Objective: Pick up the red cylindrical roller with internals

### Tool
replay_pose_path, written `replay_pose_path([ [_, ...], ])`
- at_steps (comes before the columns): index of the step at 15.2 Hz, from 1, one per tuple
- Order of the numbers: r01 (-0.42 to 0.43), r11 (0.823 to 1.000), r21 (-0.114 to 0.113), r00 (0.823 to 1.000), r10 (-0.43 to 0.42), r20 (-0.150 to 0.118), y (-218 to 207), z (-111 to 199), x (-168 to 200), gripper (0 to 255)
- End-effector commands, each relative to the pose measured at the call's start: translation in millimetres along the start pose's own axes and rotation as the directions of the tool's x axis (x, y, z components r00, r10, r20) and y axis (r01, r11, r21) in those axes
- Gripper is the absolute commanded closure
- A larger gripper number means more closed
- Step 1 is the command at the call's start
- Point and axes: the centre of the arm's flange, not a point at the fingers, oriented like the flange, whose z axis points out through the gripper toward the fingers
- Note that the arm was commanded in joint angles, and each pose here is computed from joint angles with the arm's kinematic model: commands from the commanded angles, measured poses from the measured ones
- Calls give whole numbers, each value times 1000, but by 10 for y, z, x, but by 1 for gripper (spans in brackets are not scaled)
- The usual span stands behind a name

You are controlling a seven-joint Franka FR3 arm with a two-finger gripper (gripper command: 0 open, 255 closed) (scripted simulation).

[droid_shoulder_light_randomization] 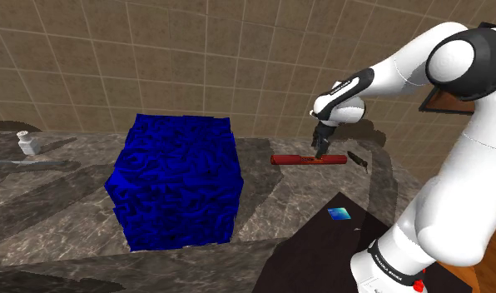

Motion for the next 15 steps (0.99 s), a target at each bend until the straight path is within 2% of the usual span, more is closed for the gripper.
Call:
replay_pose_path([
  [1, 56, 998, -1, 998, -56, 14, 176, 227, -16, 0],
  [4, 117, 993, -1, 993, -117, 30, 380, 459, -13, 0],
  [11, 117, 993, -1, 993, -117, 30, 393, 859, -17, 0],
  [13, 117, 993, -1, 993, -117, 30, 393, 859, -17, 0],
  [14, 117, 993, -1, 993, -117, 30, 390, 855, -21, 255],
  [15, 117, 993, -1, 993, -117, 30, 391, 850, -20, 255],
])
